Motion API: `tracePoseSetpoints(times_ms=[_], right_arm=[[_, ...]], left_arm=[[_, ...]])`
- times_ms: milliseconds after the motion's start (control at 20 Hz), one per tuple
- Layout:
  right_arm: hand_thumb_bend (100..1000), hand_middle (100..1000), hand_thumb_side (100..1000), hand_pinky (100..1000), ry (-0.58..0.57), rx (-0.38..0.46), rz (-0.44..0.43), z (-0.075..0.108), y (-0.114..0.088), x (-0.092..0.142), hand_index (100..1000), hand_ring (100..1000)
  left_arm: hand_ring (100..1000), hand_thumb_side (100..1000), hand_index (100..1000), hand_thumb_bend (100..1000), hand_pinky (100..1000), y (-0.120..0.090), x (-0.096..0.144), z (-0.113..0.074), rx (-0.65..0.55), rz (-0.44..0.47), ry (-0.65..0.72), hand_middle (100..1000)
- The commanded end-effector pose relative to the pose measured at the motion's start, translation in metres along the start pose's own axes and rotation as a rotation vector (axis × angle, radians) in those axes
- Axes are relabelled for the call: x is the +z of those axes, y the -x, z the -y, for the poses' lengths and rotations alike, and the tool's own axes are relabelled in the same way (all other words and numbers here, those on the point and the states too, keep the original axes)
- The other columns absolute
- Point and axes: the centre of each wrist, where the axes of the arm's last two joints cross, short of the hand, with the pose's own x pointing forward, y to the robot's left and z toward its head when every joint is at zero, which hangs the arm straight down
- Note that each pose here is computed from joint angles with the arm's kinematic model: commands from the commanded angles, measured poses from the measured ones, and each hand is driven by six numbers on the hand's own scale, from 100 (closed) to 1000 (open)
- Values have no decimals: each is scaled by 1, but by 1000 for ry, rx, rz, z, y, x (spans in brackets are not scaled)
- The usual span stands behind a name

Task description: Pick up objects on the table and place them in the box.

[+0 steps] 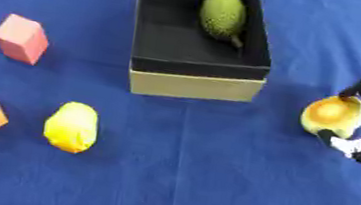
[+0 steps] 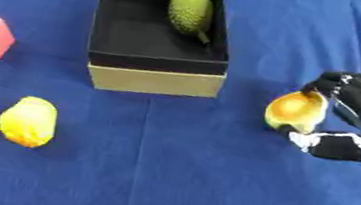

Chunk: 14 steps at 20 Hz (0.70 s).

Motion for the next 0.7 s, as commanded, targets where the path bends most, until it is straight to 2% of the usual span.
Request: tracePoseSetpoints(times_ms=[50,200,400,700], right_arm=[[450,726,743,828,24,35,0,4,0,1,794,807],[283,717,680,816,35,30,13,-3,-1,4,786,800],[116,667,614,794,74,25,32,-11,-3,6,730,789],[100,600,568,771,124,-13,39,-14,-4,7,662,766]], left_arm=[[703,663,840,100,859,-4,-4,-1,-3,21,9,627],[704,659,840,100,860,-4,-4,-1,-2,22,11,627],[705,657,840,100,860,-5,-4,-1,-1,23,15,626],[705,659,839,100,860,-5,-5,-1,0,25,18,625]])
